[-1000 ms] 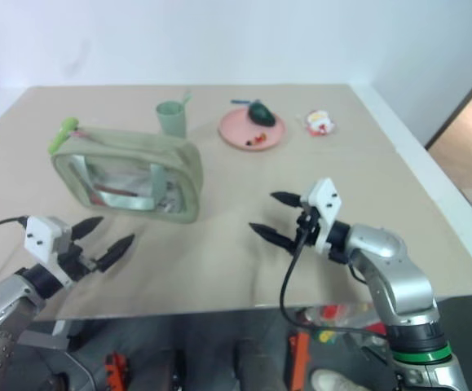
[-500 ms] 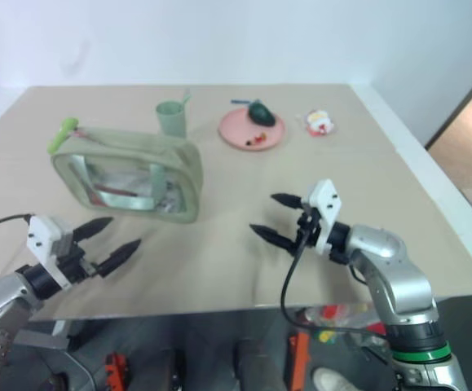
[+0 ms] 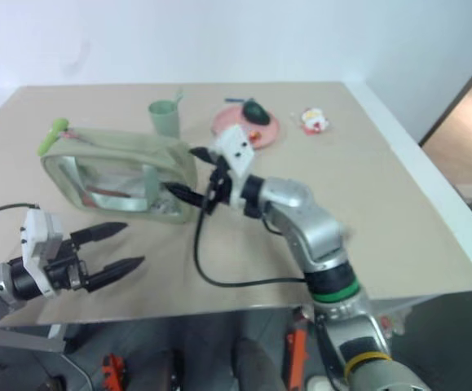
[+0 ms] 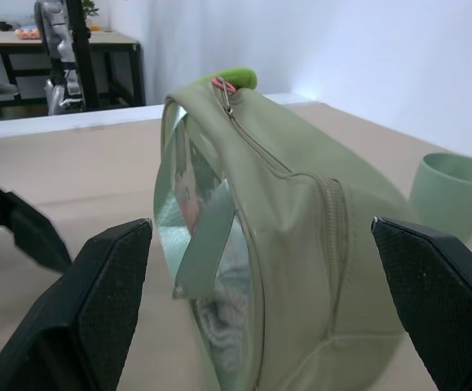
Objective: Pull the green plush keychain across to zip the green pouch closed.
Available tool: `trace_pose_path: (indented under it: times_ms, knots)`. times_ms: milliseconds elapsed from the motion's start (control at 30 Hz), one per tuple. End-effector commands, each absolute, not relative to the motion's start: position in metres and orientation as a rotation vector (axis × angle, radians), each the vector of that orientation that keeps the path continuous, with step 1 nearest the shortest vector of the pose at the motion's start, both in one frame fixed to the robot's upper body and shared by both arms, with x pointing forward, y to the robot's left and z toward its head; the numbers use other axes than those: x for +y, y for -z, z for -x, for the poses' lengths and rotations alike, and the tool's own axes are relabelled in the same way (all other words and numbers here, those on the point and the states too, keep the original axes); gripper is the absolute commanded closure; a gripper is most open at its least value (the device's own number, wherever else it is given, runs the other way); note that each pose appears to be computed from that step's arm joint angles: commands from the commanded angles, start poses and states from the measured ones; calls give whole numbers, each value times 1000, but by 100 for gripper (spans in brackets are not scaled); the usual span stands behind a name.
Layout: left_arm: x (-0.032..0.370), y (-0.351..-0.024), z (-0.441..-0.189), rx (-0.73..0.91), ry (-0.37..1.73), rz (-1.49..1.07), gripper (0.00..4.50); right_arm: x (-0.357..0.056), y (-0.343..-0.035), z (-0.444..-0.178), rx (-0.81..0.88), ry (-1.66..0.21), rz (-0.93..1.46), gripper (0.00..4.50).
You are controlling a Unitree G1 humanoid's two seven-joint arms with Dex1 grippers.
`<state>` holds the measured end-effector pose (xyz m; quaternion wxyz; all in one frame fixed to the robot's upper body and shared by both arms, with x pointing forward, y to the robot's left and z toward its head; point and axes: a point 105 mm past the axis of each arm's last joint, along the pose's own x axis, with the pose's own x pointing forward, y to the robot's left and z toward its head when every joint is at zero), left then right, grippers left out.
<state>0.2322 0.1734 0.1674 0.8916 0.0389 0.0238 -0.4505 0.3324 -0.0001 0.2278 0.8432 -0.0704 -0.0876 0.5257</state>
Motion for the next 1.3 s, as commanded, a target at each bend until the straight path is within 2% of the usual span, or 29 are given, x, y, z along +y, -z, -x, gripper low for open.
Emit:
trace_pose_path:
  times_ms: [33,100,200,333,400,533,733,900,1067,1300]
  knots:
    - [168,-174,-231,23,941,-89,4,8,-238,-338,-234,-1090,163,3]
    - [165,-174,-231,17,939,-94,4,9,-234,-342,-227,-1080,168,3]
    - [165,-176,-233,-4,913,-108,0,10,-236,-341,-237,-1095,148,83]
    - [164,-174,-234,4,906,-121,0,11,-237,-341,-245,-1101,141,215]
    - [162,-173,-234,5,907,-124,0,11,-237,-340,-249,-1105,138,299]
    - [159,-172,-236,1,908,-124,0,14,-237,-337,-256,-1119,133,436]
    - [156,-177,-240,-18,912,-122,0,14,-241,-336,-289,-1120,160,444]
    - [151,-180,-240,-33,936,-111,0,-3,-258,-332,-363,-1150,171,444]
    - [146,-183,-240,-41,959,-102,0,-45,-263,-333,-386,-1174,264,444]
    - [138,-186,-236,-39,991,-98,0,-118,-246,-338,-279,-1155,415,444]
